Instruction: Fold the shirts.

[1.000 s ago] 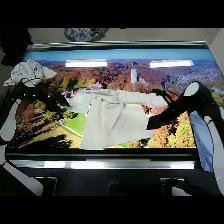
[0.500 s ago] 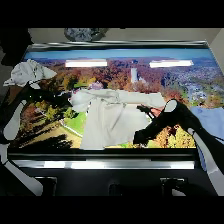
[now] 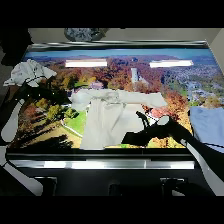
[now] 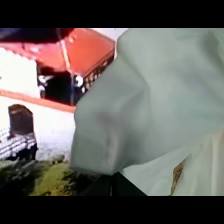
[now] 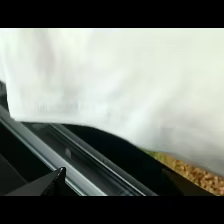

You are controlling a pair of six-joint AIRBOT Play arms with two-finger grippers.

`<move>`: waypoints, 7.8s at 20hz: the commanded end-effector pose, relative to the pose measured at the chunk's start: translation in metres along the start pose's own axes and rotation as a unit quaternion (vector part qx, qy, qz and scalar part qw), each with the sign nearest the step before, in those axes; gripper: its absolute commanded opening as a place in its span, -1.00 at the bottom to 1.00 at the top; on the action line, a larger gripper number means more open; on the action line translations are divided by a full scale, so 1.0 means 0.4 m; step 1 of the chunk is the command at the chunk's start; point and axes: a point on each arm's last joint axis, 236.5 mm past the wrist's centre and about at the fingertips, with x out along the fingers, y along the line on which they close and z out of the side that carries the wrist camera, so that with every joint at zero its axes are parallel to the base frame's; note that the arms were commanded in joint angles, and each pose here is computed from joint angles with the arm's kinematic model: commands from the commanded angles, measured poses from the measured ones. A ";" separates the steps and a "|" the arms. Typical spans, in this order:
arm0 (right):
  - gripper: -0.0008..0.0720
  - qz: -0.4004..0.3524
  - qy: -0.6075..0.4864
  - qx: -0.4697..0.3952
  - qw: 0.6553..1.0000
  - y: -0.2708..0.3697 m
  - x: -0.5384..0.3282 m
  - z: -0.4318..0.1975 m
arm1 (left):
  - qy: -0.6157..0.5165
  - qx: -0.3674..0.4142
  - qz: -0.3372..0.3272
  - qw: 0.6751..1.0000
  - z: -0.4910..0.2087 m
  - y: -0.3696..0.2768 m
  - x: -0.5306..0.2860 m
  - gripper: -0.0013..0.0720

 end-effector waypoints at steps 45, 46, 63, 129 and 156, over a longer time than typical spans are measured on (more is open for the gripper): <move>0.61 -0.124 0.079 -0.040 0.988 -0.275 -0.343 -0.100 | 0.127 0.265 0.064 0.954 -0.352 -0.197 0.023 0.48; 0.61 -0.121 0.085 -0.037 0.988 -0.276 -0.330 -0.122 | 0.140 0.271 0.051 0.951 -0.365 -0.201 0.050 0.48; 0.76 -0.079 0.038 0.072 0.994 -0.311 -0.151 -0.197 | 0.217 0.260 -0.051 0.940 -0.461 -0.257 0.135 -0.87; -0.87 -0.331 0.022 -0.145 0.932 -0.382 -0.525 0.435 | 0.080 0.015 0.087 0.993 -0.151 0.005 -0.170 -0.87; 0.50 -0.207 0.079 0.005 0.975 -0.426 -0.566 0.071 | 0.140 -0.100 0.002 0.985 -0.776 0.062 -0.063 0.34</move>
